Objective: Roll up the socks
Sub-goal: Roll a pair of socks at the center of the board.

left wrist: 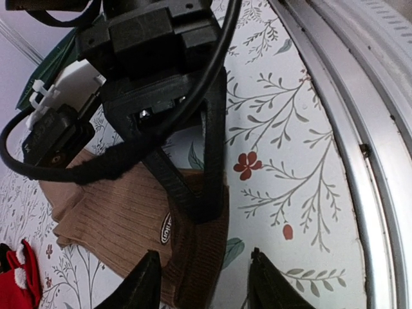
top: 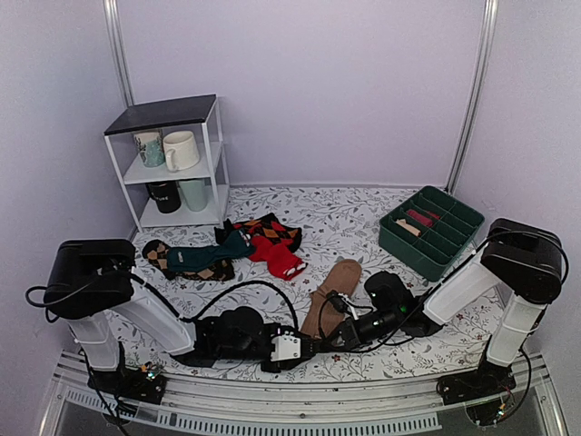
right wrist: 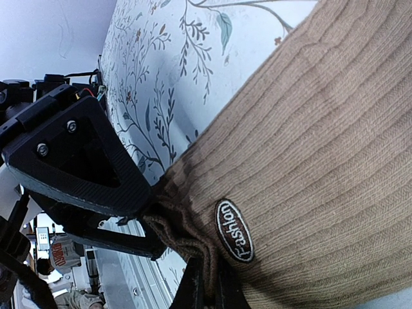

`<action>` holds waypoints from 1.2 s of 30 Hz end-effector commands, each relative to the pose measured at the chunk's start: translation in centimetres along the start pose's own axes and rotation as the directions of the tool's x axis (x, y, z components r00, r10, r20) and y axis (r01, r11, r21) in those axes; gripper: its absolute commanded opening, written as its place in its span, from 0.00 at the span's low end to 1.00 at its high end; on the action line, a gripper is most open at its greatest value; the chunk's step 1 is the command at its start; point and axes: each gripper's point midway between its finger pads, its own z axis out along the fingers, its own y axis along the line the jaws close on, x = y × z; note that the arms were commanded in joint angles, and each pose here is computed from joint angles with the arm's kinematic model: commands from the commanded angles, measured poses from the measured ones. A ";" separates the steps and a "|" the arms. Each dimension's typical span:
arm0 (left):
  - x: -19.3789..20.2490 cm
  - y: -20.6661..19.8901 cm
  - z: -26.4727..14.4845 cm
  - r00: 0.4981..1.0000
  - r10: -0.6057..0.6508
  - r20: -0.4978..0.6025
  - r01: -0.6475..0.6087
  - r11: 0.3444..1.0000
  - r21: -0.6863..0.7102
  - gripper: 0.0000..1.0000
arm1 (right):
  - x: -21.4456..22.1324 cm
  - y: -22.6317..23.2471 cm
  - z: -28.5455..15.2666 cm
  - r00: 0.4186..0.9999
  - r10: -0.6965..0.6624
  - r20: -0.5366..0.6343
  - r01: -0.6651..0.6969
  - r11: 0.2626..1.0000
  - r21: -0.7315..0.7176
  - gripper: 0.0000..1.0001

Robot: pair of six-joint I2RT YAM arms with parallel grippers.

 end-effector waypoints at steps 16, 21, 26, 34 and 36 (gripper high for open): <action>1.2 0.5 1.5 0.996 -0.076 -0.045 0.077 0.997 0.019 0.32 | 6.5 -6.1 -0.3 0.969 0.200 -0.147 -0.168 0.965 0.204 0.00; 1.7 0.5 1.5 0.994 -0.095 -0.062 0.096 0.995 0.011 0.30 | 6.6 -6.1 -0.4 0.969 0.198 -0.148 -0.167 0.966 0.199 0.00; 1.8 0.4 1.3 0.991 -0.112 -0.067 0.114 0.993 0.014 0.00 | 6.6 -6.1 -0.3 0.969 0.198 -0.149 -0.167 0.967 0.194 0.00; 2.4 -0.3 1.0 0.960 -0.247 -0.129 0.255 0.965 0.051 0.00 | 5.9 -4.9 -0.5 0.981 0.135 -0.138 -0.114 0.982 0.150 0.02; 2.3 -0.7 0.4 0.934 -0.322 -0.155 0.337 0.938 0.082 0.00 | 4.9 -4.1 -0.8 0.992 0.073 -0.107 -0.059 0.990 0.131 0.07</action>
